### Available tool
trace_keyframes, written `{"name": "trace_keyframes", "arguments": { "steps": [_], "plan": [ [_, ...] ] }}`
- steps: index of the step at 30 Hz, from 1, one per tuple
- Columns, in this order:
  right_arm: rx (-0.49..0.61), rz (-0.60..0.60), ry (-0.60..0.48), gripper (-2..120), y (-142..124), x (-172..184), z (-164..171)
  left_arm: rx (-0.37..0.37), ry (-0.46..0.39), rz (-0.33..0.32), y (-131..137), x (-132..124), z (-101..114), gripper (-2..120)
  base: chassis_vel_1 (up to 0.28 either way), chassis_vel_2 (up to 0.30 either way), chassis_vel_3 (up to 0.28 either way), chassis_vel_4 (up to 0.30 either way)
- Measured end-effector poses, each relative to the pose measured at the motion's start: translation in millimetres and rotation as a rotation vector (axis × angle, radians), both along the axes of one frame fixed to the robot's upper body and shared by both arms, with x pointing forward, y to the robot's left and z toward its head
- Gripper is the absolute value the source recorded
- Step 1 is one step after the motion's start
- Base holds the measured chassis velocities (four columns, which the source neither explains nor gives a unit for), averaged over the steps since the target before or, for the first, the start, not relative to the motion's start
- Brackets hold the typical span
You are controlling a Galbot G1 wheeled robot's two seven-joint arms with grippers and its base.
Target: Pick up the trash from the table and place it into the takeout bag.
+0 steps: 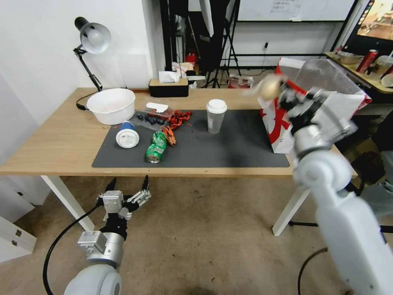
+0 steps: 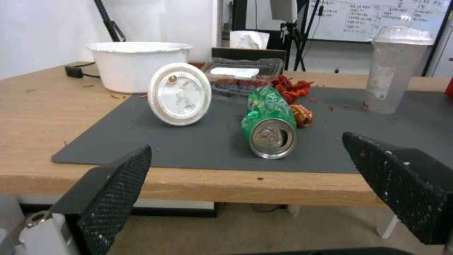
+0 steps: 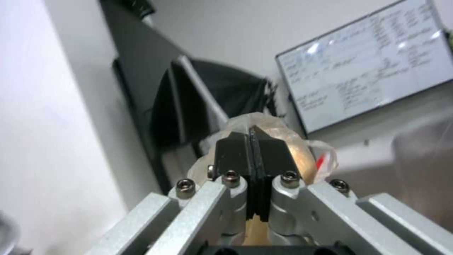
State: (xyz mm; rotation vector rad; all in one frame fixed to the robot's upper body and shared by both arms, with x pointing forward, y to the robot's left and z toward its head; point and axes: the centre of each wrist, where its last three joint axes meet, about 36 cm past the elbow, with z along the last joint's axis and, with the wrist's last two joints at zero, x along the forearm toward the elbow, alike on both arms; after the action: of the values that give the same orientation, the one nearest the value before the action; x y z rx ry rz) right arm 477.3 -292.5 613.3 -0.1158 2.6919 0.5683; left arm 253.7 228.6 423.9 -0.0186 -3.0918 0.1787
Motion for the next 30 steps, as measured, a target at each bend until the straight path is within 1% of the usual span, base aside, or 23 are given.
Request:
{"name": "trace_keyframes", "arguments": {
  "steps": [2, 3, 4, 6, 7, 10, 11, 14, 15, 16, 17, 18, 19, 21, 22, 23, 24, 25, 26, 28, 29, 30],
  "plan": [
    [0.012, -0.059, -0.011, 0, -14, 13, 17, -0.001, -0.002, 0.001, 0, 0, 0, 100, 0.0, 0.0, 0.0, 0.0],
    [0.015, -0.093, 0.002, 0, -20, 18, 22, -0.001, -0.003, 0.0, -1, 0, 0, 100, 0.0, 0.0, 0.0, 0.0],
    [0.015, -0.093, 0.002, 0, -20, 18, 22, -0.001, -0.003, 0.0, -1, 0, 0, 100, 0.0, 0.0, 0.0, 0.0],
    [0.012, -0.149, 0.042, 0, -27, 25, 28, -0.002, -0.003, 0.0, -1, -1, 0, 100, 0.0, 0.0, 0.0, 0.0],
    [0.012, -0.149, 0.042, 0, -27, 25, 28, -0.002, -0.003, 0.0, -1, -1, 0, 100, 0.0, 0.0, 0.0, 0.0],
    [-0.035, -0.256, 0.169, 0, -41, 37, 24, -0.004, -0.004, -0.002, -2, -1, -1, 100, 0.0, 0.0, 0.0, 0.0],
    [-0.035, -0.256, 0.169, 0, -41, 37, 24, -0.004, -0.004, -0.002, -2, -1, -1, 100, 0.0, 0.0, 0.0, 0.0],
    [-0.057, -0.291, 0.259, 14, -46, 41, 18, -0.003, -0.004, -0.004, -3, -1, -2, 100, 0.0, 0.0, 0.0, 0.0],
    [-0.057, -0.291, 0.259, 14, -46, 41, 18, -0.003, -0.004, -0.004, -3, -1, -2, 100, 0.0, 0.0, 0.0, 0.0],
    [-0.06, -0.294, 0.271, 17, -47, 41, 18, -0.003, -0.004, -0.004, -3, -1, -2, 100, 0.0, 0.0, 0.0, 0.0],
    [-0.062, -0.296, 0.279, 22, -47, 41, 18, -0.003, -0.004, -0.004, -3, -1, -2, 100, 0.0, 0.0, 0.0, 0.0],
    [-0.065, -0.303, 0.294, 30, -47, 42, 18, -0.003, -0.004, -0.005, -3, -1, -3, 100, 0.0, 0.0, 0.0, 0.0],
    [-0.065, -0.303, 0.294, 30, -47, 42, 18, -0.003, -0.004, -0.005, -3, -1, -3, 100, 0.0, 0.0, 0.0, 0.0],
    [-0.072, -0.311, 0.31, 40, -46, 42, 21, -0.003, -0.005, -0.005, -4, -2, -3, 100, 0.0, 0.0, 0.0, 0.0],
    [-0.072, -0.311, 0.31, 40, -46, 42, 21, -0.003, -0.005, -0.005, -4, -2, -3, 100, 0.0, 0.0, 0.0, 0.0],
    [-0.079, -0.317, 0.322, 45, -46, 42, 22, -0.003, -0.005, -0.005, -4, -2, -4, 100, 0.0, 0.0, 0.0, 0.0],
    [-0.082, -0.32, 0.324, 51, -46, 42, 23, -0.003, -0.006, -0.004, -4, -2, -4, 100, 0.0, 0.0, 0.0, 0.0],
    [-0.082, -0.32, 0.324, 51, -46, 42, 23, -0.003, -0.006, -0.004, -4, -2, -4, 100, 0.0, 0.0, 0.0, 0.0],
    [-0.08, -0.316, 0.314, 55, -45, 41, 24, -0.003, -0.007, -0.004, -4, -2, -4, 100, 0.0, 0.0, 0.0, 0.0],
    [-0.059, -0.273, 0.259, 66, -42, 36, 27, -0.003, -0.007, -0.004, -4, -2, -4, 100, 0.0, 0.0, 0.0, 0.0],
    [-0.059, -0.273, 0.259, 66, -42, 36, 27, -0.003, -0.007, -0.004, -4, -2, -4, 100, 0.0, 0.0, 0.0, 0.0],
    [-0.046, -0.24, 0.222, 69, -39, 32, 28, -0.003, -0.007, -0.004, -4, -2, -4, 100, 0.0, 0.0, 0.0, 0.0]
  ]
}}
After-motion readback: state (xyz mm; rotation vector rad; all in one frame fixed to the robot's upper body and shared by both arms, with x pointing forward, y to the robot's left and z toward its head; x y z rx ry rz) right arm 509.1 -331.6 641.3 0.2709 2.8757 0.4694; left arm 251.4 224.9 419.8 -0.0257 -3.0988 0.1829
